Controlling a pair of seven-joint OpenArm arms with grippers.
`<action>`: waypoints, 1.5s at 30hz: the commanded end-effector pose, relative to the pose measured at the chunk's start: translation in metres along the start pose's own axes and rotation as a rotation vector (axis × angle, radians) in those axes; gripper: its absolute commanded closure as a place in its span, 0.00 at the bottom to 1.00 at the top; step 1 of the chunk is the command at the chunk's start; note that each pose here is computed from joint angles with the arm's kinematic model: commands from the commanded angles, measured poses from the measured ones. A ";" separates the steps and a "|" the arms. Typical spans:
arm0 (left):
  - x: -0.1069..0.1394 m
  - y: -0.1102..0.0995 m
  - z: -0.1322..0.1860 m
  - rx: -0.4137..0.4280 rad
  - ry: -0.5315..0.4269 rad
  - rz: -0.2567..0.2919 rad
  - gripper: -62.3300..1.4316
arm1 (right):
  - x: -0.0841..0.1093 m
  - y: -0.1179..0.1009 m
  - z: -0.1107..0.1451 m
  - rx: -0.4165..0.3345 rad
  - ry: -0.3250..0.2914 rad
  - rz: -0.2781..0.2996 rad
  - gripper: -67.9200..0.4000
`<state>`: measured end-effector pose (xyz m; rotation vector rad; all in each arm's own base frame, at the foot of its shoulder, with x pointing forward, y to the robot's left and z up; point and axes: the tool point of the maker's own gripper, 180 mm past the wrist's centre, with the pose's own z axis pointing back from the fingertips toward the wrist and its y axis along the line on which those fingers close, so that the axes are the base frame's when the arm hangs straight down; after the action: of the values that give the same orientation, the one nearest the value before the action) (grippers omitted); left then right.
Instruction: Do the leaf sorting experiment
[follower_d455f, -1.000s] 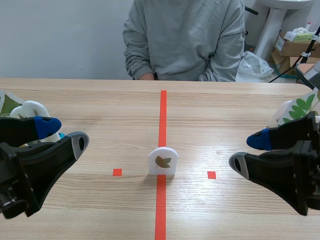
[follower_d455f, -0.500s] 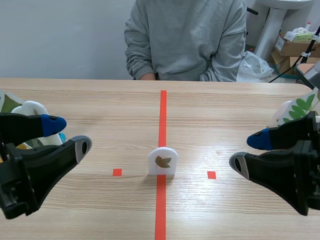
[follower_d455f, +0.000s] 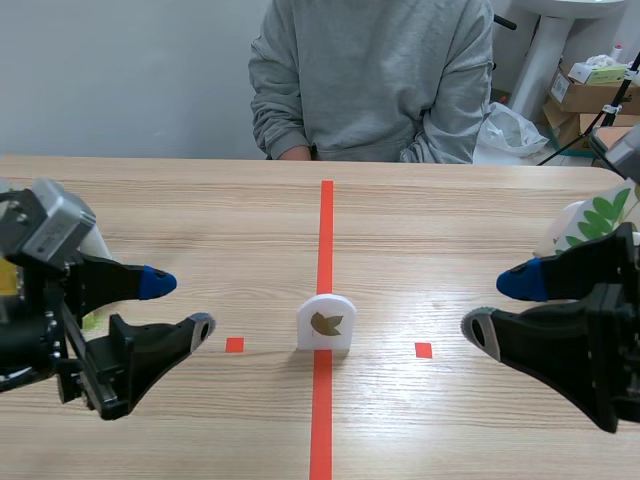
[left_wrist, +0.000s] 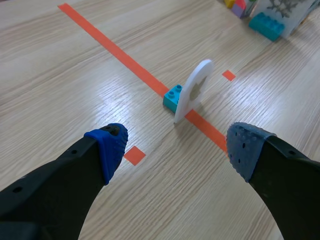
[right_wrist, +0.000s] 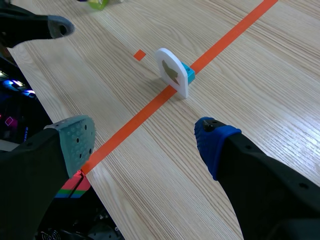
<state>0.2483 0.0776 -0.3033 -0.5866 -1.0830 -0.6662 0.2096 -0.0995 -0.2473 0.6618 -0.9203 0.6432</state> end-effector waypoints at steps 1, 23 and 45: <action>0.008 -0.002 -0.008 -0.019 -0.026 -0.029 0.29 | 0.007 -0.001 0.002 0.007 -0.018 0.019 0.39; -0.027 -0.012 -0.105 -0.121 0.036 -0.120 0.29 | 0.007 -0.001 0.002 0.007 -0.018 0.019 0.39; -0.035 -0.030 -0.140 -0.114 0.031 -0.122 0.30 | 0.008 -0.001 0.002 0.007 -0.022 0.019 0.39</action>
<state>0.2930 -0.0310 -0.3937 -0.5943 -1.0263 -0.8497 0.2098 -0.0993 -0.2466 0.6638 -0.9239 0.6423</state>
